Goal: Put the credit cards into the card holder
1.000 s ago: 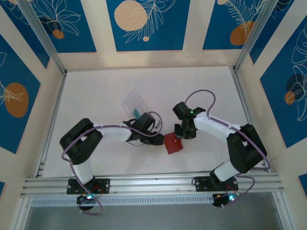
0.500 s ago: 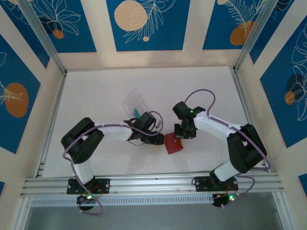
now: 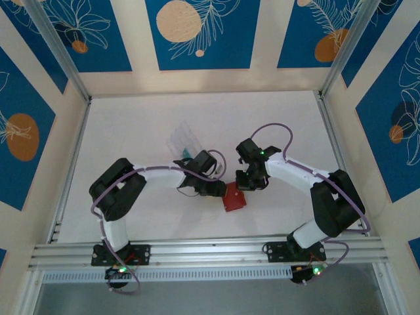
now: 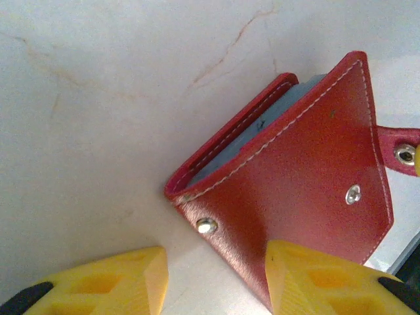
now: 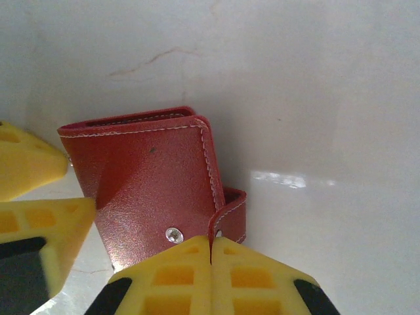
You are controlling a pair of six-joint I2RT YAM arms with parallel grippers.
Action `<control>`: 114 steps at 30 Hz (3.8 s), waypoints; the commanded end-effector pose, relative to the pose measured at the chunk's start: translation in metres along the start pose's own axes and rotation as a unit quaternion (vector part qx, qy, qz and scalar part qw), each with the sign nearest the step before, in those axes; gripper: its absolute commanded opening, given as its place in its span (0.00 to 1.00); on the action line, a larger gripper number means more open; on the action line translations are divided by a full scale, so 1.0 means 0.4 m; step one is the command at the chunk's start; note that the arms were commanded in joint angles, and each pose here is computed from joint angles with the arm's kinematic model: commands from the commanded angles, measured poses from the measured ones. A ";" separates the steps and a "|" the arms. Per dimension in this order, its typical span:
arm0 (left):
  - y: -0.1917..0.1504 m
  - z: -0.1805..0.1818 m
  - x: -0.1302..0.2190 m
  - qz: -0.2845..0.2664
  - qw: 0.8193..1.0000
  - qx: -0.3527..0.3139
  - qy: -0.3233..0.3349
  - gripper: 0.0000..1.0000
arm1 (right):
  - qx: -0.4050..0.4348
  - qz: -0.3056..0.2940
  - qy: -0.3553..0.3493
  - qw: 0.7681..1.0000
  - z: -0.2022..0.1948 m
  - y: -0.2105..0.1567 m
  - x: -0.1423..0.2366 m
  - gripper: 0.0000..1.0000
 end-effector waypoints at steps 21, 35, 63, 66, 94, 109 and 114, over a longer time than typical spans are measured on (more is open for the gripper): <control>0.026 -0.003 -0.095 0.000 1.000 -0.023 -0.011 0.44 | 0.024 0.062 0.064 0.996 0.050 -0.014 -0.042 0.00; 0.024 -0.005 -0.104 0.000 1.000 -0.019 -0.017 0.44 | 0.027 0.078 0.039 0.996 0.037 -0.024 -0.068 0.00; 0.024 0.002 -0.117 0.005 1.000 -0.016 -0.013 0.44 | -0.001 0.107 -0.014 0.994 0.004 -0.053 -0.080 0.00; 0.023 0.004 -0.120 0.006 1.000 -0.016 -0.013 0.44 | -0.004 0.108 -0.013 0.994 0.003 -0.055 -0.074 0.00; 0.017 0.012 -0.133 0.008 1.000 -0.010 -0.013 0.44 | -0.038 0.122 0.000 0.992 -0.018 -0.078 -0.090 0.00; 0.016 0.017 -0.141 0.010 1.000 -0.007 -0.012 0.44 | -0.063 0.142 -0.027 0.987 -0.047 -0.124 -0.136 0.00; 0.017 0.019 -0.144 0.010 1.000 -0.006 -0.010 0.44 | -0.070 0.148 -0.057 0.985 -0.063 -0.147 -0.156 0.00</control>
Point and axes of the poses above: each hand's point on the last joint's axis, 136 mm out from that joint toward the fingers, its own x axis back along the fingers, its own z axis along the line the jaws close on, y = z × x, the point moved 4 cm from there along x, back along the fingers, and after that the axes turned 8 degrees about -x, right-handed, at the moved point
